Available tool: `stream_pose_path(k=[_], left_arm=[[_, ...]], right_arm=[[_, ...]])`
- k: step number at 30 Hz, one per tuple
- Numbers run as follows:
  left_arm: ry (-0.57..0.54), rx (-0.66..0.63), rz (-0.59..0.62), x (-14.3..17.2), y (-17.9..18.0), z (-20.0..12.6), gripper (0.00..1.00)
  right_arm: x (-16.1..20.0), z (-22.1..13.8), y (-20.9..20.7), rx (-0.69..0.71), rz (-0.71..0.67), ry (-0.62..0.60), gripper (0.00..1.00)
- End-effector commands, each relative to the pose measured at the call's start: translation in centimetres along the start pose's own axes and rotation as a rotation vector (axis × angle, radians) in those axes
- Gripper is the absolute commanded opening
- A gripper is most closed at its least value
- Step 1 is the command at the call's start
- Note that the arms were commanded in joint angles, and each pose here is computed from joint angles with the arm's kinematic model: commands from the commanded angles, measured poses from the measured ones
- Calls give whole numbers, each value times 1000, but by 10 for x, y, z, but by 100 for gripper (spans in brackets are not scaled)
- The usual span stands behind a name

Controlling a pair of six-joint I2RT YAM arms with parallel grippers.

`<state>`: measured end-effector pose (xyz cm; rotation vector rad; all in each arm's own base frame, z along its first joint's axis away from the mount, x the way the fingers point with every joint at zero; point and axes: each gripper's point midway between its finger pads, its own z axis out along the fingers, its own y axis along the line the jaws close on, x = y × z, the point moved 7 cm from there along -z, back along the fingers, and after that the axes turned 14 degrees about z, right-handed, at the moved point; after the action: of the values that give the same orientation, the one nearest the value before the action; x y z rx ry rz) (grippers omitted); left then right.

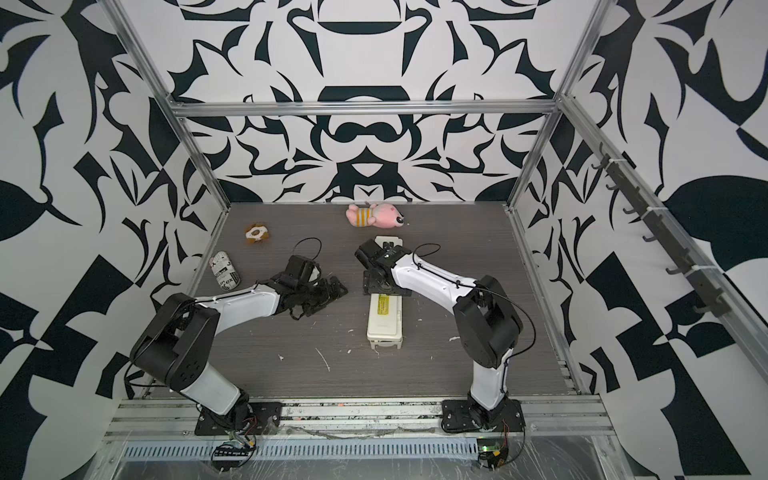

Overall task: Put plastic wrap rolls into dispensers
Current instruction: Close the lid on the plastic wrap cutting box.

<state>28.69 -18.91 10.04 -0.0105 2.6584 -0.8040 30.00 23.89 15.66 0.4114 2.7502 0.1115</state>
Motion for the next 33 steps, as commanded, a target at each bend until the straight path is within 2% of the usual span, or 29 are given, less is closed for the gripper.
stream_pose_path(k=[1,14,21,25,33], left_arm=[[56,-25,-26,11,9,7,96],[70,-7,-23,11,5,6,96],[86,334,16,27,-25,-15,90],[99,515,55,45,-44,-23,91],[197,608,195,76,-85,-9,98]], right_arm=[[0,-8,-1,-21,-15,-25,93],[7,-8,-5,-10,-63,17,95],[12,0,1,-44,-58,52,95],[12,3,3,-51,-57,55,95],[11,7,9,-59,-48,71,94]])
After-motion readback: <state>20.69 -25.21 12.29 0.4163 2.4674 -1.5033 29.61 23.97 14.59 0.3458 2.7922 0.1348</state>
